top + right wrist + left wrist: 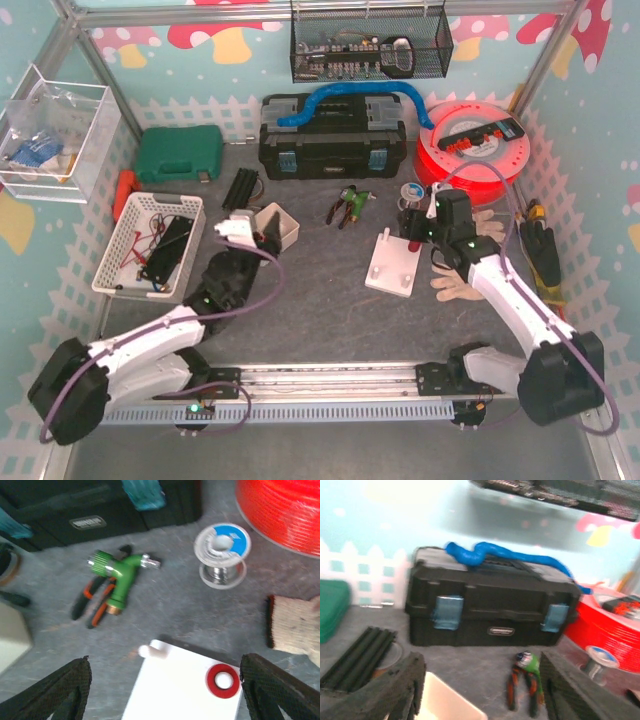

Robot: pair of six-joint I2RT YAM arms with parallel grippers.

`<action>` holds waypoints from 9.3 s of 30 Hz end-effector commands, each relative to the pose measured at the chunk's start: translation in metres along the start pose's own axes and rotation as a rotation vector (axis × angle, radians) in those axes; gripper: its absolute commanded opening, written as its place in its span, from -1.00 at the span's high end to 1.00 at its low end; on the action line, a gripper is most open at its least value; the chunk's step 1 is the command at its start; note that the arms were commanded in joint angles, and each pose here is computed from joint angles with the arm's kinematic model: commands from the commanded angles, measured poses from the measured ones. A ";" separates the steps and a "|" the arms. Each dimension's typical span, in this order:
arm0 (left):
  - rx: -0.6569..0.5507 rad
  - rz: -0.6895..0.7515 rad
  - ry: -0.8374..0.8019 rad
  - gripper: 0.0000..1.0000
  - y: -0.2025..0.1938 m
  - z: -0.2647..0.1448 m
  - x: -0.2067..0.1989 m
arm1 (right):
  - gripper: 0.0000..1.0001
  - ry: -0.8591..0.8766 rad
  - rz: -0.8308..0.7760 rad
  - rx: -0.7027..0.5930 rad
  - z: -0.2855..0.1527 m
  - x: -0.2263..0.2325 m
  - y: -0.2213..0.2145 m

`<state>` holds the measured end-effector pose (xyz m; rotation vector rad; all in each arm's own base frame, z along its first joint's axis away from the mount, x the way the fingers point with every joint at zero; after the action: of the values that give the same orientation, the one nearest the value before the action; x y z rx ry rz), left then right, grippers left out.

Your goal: Install the large spring

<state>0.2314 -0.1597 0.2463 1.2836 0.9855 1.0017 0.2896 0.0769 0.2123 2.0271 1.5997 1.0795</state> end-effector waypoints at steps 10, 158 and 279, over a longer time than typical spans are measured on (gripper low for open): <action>0.474 -0.297 0.167 0.17 -0.021 0.028 0.058 | -0.89 0.259 -0.013 -0.086 -0.010 0.020 -0.024; -0.108 0.354 -0.534 0.71 -0.027 -0.014 -0.057 | -0.71 0.518 -0.216 0.118 -0.045 0.082 -0.060; -0.021 0.357 -0.326 -0.98 -0.048 -0.019 -0.068 | 1.00 -0.076 -0.265 0.224 0.062 0.049 0.000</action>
<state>0.1953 -0.2214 0.1994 1.5713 0.5106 1.0072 0.3355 0.1332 0.1814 1.8987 1.9491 0.7247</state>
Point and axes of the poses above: each gripper's point midway between its finger pads, its own z axis out along the fingers, its own x axis along the line the jaws close on, y = z × x, the point moved 7 cm from there along -z, back along the fingers, and after that the axes turned 8 degrees about z, right-handed, at the moved point
